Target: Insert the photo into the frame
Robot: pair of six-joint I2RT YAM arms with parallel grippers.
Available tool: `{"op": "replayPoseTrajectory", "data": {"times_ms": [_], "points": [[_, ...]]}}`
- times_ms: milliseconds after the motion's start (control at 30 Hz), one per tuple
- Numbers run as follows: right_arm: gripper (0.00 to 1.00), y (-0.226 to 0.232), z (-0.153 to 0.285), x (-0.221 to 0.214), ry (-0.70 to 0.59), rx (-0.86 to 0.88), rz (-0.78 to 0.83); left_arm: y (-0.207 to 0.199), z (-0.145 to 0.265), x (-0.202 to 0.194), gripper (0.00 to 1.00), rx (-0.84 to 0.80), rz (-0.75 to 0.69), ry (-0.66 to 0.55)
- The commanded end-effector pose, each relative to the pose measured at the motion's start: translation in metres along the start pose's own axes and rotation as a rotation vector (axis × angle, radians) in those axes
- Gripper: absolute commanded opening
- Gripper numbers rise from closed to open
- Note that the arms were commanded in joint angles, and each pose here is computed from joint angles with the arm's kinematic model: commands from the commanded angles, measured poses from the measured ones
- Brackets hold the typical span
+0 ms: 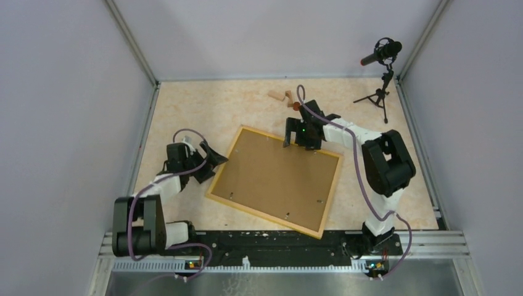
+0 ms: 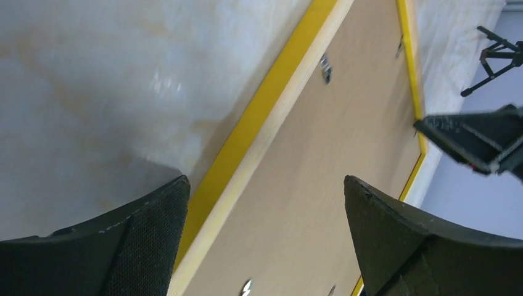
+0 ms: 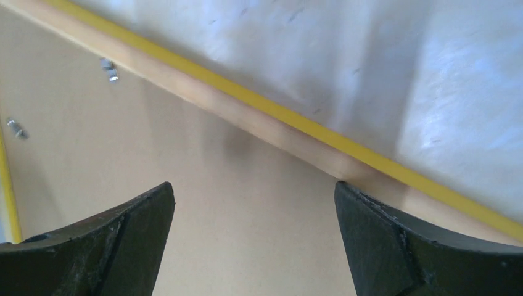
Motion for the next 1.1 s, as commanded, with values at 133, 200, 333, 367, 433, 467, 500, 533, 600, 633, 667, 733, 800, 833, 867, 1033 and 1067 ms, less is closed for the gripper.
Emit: {"op": "replayPoseTrajectory", "data": {"times_ms": [133,200,333,367,433,467,500,533,600,633,667,733,800,833,867,1033,1067], "points": [[0.99,-0.045,0.059,0.003,0.021,-0.332,0.069,0.027,0.035,-0.024,0.98,0.176,0.02,-0.143],[0.99,-0.051,0.072,-0.016,0.022,-0.338,0.032,0.025,0.037,-0.022,0.98,0.166,-0.008,-0.151],[0.99,-0.073,0.091,-0.046,-0.017,-0.415,-0.022,0.013,0.034,-0.02,0.99,0.08,-0.08,-0.084],[0.99,-0.081,0.092,-0.054,-0.02,-0.421,-0.047,0.009,0.033,-0.02,0.98,0.049,-0.101,-0.053],[0.99,-0.095,0.09,-0.067,0.0,-0.386,-0.108,0.002,0.03,-0.019,0.98,-0.003,-0.137,0.01],[0.99,-0.101,0.088,-0.072,0.011,-0.372,-0.135,-0.002,0.029,-0.019,0.98,-0.035,-0.153,0.048],[0.99,-0.105,0.085,-0.079,0.021,-0.353,-0.147,-0.006,0.028,-0.018,0.98,-0.056,-0.163,0.077],[0.99,-0.104,0.081,-0.082,0.025,-0.31,-0.14,-0.009,0.027,-0.018,0.98,-0.078,-0.171,0.105],[0.99,-0.098,0.072,-0.081,0.02,-0.225,-0.113,-0.011,0.025,-0.018,0.98,-0.092,-0.169,0.144],[0.99,-0.095,0.069,-0.08,0.022,-0.174,-0.097,-0.01,0.023,-0.018,0.98,-0.087,-0.158,0.159],[0.98,-0.091,0.065,-0.077,0.016,-0.129,-0.085,-0.009,0.023,-0.019,0.98,-0.085,-0.152,0.163],[0.98,-0.082,0.059,-0.068,-0.012,-0.048,-0.072,-0.006,0.022,-0.022,0.96,-0.063,-0.124,0.166],[0.97,-0.071,0.053,-0.055,-0.033,0.041,-0.069,-0.001,0.022,-0.026,0.93,-0.034,-0.081,0.174],[0.97,-0.064,0.05,-0.048,-0.038,0.096,-0.072,0.002,0.021,-0.028,0.92,-0.014,-0.055,0.175],[0.96,-0.055,0.046,-0.041,-0.036,0.154,-0.071,0.005,0.021,-0.03,0.92,0.001,-0.032,0.173],[0.95,-0.034,0.039,-0.01,-0.003,0.131,0.009,0.013,0.023,-0.034,0.92,0.048,0.01,0.12],[0.95,-0.04,0.041,-0.011,0.013,0.063,0.013,0.013,0.024,-0.033,0.93,0.054,0.008,0.106]]}}
Point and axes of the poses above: each gripper's point midway between its finger pads, its own z axis back along the fingers, its own y axis along the line the jaws close on, x = y × z, the point moved 8 cm from there along z, back along the fingers, and after that the axes turned 7 degrees about z, right-handed, at the moved point
